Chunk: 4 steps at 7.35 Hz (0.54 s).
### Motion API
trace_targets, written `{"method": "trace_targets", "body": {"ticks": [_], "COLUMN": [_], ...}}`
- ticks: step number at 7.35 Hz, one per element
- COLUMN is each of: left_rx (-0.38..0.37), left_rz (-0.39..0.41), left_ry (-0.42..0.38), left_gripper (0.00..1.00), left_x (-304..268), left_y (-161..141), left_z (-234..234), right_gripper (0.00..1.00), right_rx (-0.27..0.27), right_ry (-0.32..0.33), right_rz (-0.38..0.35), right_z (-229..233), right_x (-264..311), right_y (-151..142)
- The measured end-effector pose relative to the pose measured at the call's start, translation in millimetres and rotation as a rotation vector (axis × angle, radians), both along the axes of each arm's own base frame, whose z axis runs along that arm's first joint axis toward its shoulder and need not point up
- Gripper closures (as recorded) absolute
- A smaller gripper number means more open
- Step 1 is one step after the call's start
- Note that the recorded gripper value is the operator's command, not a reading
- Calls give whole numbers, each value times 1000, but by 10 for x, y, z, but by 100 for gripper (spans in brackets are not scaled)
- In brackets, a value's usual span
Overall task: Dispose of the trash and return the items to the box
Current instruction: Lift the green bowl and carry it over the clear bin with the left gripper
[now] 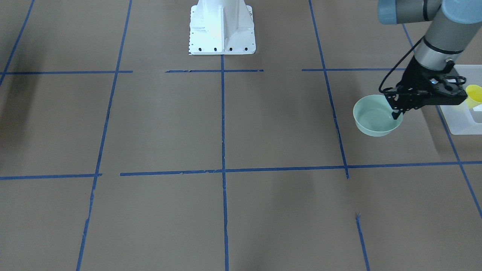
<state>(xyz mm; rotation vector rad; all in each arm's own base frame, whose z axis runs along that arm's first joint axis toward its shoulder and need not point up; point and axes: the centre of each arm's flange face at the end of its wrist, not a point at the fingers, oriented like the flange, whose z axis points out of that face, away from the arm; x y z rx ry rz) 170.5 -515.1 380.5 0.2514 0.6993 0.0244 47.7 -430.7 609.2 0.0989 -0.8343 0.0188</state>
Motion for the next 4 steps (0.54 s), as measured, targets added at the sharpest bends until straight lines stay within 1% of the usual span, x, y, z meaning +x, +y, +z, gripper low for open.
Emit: {"method": "trace_targets", "body": {"ticks": [1, 3, 4], "left_rx": [16, 30, 28], "left_rz": [31, 101, 130], "left_ry": [-32, -102, -137], "left_gripper": [100, 100, 100], "left_x": [-390, -1208, -1622], "left_y": [-129, -324, -321], "left_z": [287, 1022, 1414], "right_gripper": [0, 0, 0], "right_rx": [11, 23, 28], "right_ry": [-1, -1, -2], "right_rz": [-2, -4, -4], "right_z": [-27, -56, -69], "right_x": [-17, -24, -26], "right_y": [-10, -20, -23]}}
